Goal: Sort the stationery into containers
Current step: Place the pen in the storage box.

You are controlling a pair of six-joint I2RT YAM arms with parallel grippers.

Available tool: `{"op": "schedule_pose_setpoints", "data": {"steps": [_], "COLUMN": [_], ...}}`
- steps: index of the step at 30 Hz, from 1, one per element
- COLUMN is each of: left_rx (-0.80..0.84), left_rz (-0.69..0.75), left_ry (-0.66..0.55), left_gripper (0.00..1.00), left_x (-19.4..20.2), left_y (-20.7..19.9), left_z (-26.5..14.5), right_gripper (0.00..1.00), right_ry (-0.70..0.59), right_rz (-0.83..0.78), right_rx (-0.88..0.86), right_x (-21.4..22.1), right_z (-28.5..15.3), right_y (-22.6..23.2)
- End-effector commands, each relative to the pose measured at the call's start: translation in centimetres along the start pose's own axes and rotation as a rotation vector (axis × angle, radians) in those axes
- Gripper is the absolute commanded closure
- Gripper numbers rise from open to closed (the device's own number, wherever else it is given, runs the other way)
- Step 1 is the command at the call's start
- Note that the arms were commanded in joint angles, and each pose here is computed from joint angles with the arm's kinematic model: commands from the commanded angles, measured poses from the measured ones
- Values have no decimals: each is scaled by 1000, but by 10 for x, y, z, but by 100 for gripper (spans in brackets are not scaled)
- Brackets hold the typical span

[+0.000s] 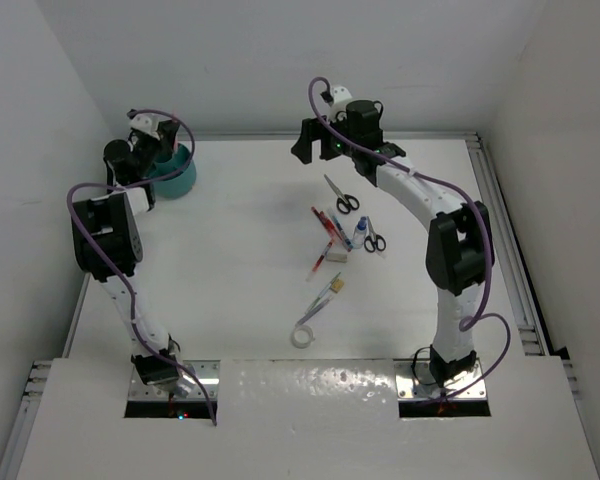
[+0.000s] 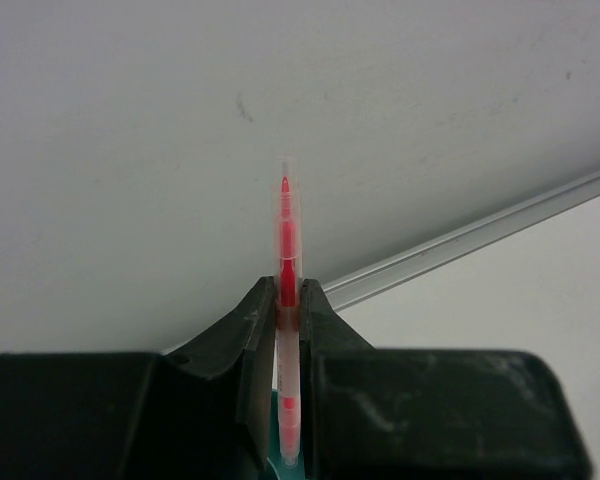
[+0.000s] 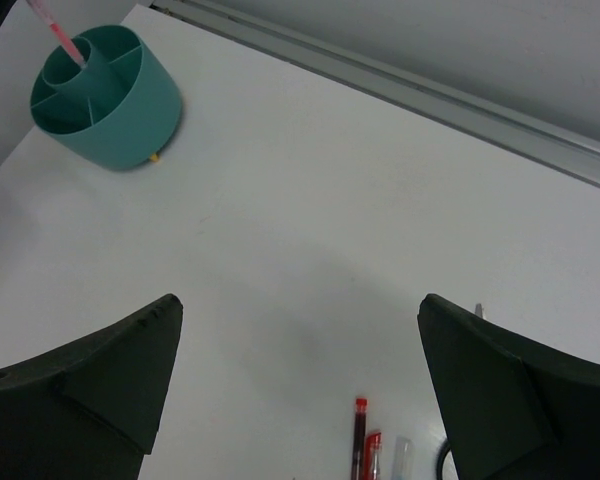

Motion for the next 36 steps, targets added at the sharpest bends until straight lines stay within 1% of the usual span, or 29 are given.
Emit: {"op": "schedule_pose_setpoints", "data": {"steps": [1, 2, 4, 5, 9, 17, 20, 21, 30, 32, 33, 36], "left_rx": [12, 18, 22, 30, 43, 19, -16, -29, -27, -31, -30, -32], "left_rz": [33, 35, 8, 10, -14, -22, -38, -35, -33, -43, -45, -48], "left_ry": [-16, -24, -14, -22, -10, 48, 60, 56, 62, 80, 83, 91], "left_gripper": [100, 100, 100, 100, 100, 100, 98, 96, 96, 92, 86, 74], "left_x": [6, 4, 15, 11, 22, 50, 59, 58, 58, 63, 64, 67], "left_y": [4, 4, 6, 6, 4, 10, 13, 15, 15, 15, 13, 12], "left_z": [11, 17, 22, 26, 31, 26, 23, 22, 23, 22, 22, 20], "right_gripper": [1, 1, 1, 1, 1, 1, 1, 1, 1, 1, 1, 1], "right_ry": [-39, -26, -24, -21, -11, 5, 10, 13, 6, 8, 9, 15], "right_rz": [-26, -26, -26, -26, -15, -11, -12, -11, -12, -12, -14, -17], "right_rx": [10, 10, 14, 16, 28, 38, 42, 44, 46, 46, 47, 45], "right_x": [-21, -18, -20, -19, -19, -17, -16, -15, -16, -16, -15, -14], "right_z": [-1, 0, -1, 0, -2, -6, -8, -8, -7, -7, -7, -9], "right_y": [-6, -7, -9, -9, -10, -10, -9, -9, -11, -10, -11, -10]}}
Point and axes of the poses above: each gripper's point midway between its finger pads, its own z axis out along the fingers, its own y axis along the line the jaws close on, x = y × z, the point moved 7 cm from there along -z, back along the fingers, and after that the axes turned 15 degrees about -z, right-handed, at the moved point
